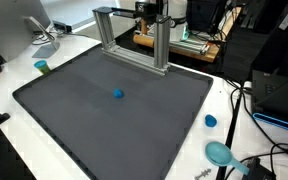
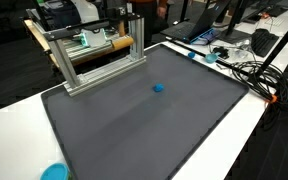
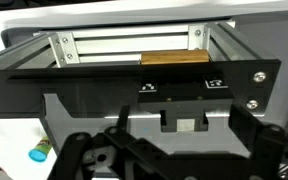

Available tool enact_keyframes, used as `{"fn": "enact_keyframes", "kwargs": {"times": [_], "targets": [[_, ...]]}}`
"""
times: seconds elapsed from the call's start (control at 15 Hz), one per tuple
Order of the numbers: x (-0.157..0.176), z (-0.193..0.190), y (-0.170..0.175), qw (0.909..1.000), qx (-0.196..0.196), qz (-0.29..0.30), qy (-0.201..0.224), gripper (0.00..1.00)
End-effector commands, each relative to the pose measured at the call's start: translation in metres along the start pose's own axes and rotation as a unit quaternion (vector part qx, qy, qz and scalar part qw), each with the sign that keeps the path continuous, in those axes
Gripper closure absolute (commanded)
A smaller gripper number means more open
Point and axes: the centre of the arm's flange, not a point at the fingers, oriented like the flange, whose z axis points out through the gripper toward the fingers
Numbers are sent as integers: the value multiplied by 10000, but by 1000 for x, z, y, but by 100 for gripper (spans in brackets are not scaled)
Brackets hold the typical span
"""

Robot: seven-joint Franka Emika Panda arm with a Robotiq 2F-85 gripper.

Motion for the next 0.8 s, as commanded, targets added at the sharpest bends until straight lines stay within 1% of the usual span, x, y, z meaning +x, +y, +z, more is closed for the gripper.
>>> {"fn": "enact_keyframes", "kwargs": {"times": [0.0,0.2,0.47,0.53,0.73], "targets": [[2,-5,1,9995,190,-210,117,0],[6,-4,-3,9985,406,-340,168,0],[13,3,-16,9989,99,-61,452,0],[16,5,-19,9988,79,-49,478,0],[26,16,-16,9995,58,37,318,0]]}}
